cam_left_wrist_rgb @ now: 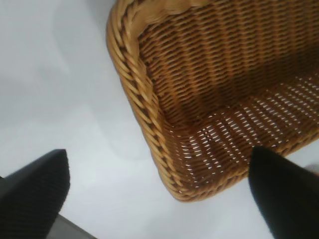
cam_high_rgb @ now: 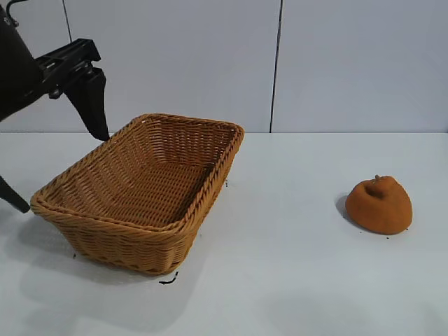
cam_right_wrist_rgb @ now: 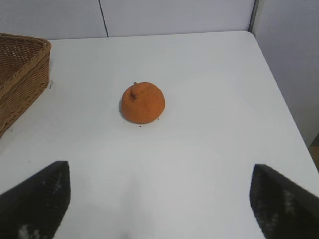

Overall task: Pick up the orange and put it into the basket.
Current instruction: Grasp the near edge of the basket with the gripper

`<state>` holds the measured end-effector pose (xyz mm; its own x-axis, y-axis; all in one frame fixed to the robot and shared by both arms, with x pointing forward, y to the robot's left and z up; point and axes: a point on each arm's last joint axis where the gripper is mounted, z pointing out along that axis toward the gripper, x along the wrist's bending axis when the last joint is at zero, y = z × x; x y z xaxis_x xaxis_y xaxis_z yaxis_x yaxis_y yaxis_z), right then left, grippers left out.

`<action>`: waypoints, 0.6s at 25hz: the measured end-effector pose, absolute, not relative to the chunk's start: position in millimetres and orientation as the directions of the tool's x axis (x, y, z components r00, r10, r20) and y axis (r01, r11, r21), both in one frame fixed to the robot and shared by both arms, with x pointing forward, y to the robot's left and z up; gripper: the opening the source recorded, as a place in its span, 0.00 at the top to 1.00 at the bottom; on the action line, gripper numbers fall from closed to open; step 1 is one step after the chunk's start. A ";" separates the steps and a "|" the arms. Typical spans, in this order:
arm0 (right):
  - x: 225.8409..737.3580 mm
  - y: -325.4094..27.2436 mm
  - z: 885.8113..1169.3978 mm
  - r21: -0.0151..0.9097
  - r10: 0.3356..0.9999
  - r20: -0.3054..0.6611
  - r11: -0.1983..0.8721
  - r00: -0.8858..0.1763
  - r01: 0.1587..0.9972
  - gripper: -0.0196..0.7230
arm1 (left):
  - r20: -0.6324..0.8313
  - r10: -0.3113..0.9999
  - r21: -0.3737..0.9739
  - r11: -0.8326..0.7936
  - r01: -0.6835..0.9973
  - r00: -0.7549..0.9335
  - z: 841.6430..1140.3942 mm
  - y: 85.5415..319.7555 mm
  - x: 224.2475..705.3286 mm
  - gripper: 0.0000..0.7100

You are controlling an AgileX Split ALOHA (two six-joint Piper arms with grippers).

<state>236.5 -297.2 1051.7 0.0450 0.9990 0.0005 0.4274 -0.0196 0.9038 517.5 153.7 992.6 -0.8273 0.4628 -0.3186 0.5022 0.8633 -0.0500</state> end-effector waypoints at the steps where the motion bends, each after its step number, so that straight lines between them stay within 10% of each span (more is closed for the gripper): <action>1: 236.5 -297.2 1051.7 0.904 0.999 0.000 -0.020 0.045 0.427 0.07 | -0.310 0.454 -0.054 0.869 0.492 -0.835 989.5 153.2 518.4 0.02; 15: 236.5 -297.2 1051.7 0.904 0.999 0.000 -0.020 0.045 0.426 0.07 | -0.192 0.433 -0.062 0.890 0.452 -0.881 929.1 145.5 534.6 0.02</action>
